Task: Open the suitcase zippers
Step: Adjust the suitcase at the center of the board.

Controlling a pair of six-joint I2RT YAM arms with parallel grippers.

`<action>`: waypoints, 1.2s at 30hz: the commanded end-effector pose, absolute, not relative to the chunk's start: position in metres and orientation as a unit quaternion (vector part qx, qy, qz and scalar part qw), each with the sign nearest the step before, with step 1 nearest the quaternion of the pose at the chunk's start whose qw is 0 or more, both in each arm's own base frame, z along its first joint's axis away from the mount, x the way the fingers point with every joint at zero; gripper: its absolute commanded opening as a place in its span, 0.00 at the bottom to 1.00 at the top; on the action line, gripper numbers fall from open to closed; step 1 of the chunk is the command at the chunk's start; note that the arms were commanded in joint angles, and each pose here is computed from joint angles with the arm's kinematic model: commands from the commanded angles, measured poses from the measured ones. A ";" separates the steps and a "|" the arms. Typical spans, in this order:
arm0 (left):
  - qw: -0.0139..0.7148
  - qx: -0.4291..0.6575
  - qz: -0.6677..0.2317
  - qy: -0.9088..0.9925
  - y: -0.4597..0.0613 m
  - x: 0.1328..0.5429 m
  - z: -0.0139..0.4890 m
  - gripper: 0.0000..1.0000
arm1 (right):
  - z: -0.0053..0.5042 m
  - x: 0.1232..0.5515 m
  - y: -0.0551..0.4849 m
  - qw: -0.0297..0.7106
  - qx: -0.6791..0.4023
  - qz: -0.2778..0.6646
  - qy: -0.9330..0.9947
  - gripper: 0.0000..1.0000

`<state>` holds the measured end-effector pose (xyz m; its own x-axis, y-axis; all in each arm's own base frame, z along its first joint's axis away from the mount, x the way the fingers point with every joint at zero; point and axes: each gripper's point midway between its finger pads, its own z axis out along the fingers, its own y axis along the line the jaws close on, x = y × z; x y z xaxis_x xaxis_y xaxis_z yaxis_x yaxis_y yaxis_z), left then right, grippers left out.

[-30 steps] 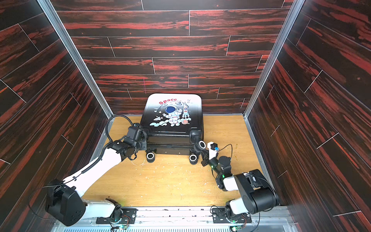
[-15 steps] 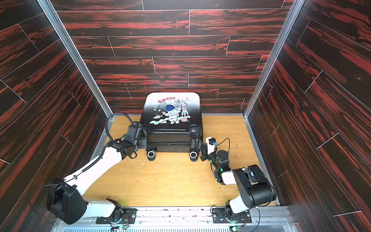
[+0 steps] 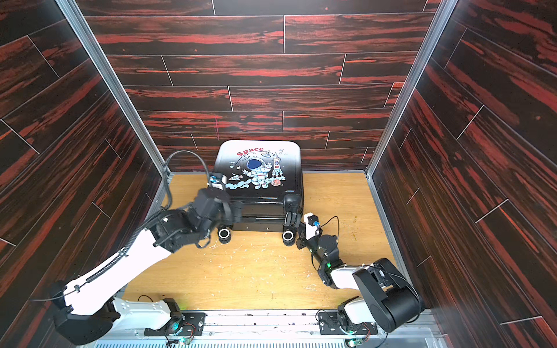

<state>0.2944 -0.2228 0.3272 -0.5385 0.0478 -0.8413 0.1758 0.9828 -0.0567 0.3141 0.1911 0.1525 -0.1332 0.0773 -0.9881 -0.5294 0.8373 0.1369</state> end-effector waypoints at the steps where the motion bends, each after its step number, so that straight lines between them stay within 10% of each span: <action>1: 0.428 0.068 -0.126 0.892 -0.287 0.287 0.291 1.00 | 0.190 0.302 0.200 0.684 -0.148 0.267 0.663 0.00; 22: 0.347 0.037 -0.213 0.913 -0.419 0.303 0.223 1.00 | 0.181 0.279 0.196 0.660 -0.119 0.319 0.669 0.00; 36: 0.348 0.031 -0.070 0.934 -0.383 0.315 0.159 0.88 | 0.187 0.276 0.196 0.658 -0.104 0.341 0.663 0.00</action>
<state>0.3086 -0.4058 0.1635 -0.7777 -0.0053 -0.6286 0.1547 0.9676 -0.1996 0.2836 0.1933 0.1487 -0.2102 0.2184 -0.9530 -0.5316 0.7925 0.2989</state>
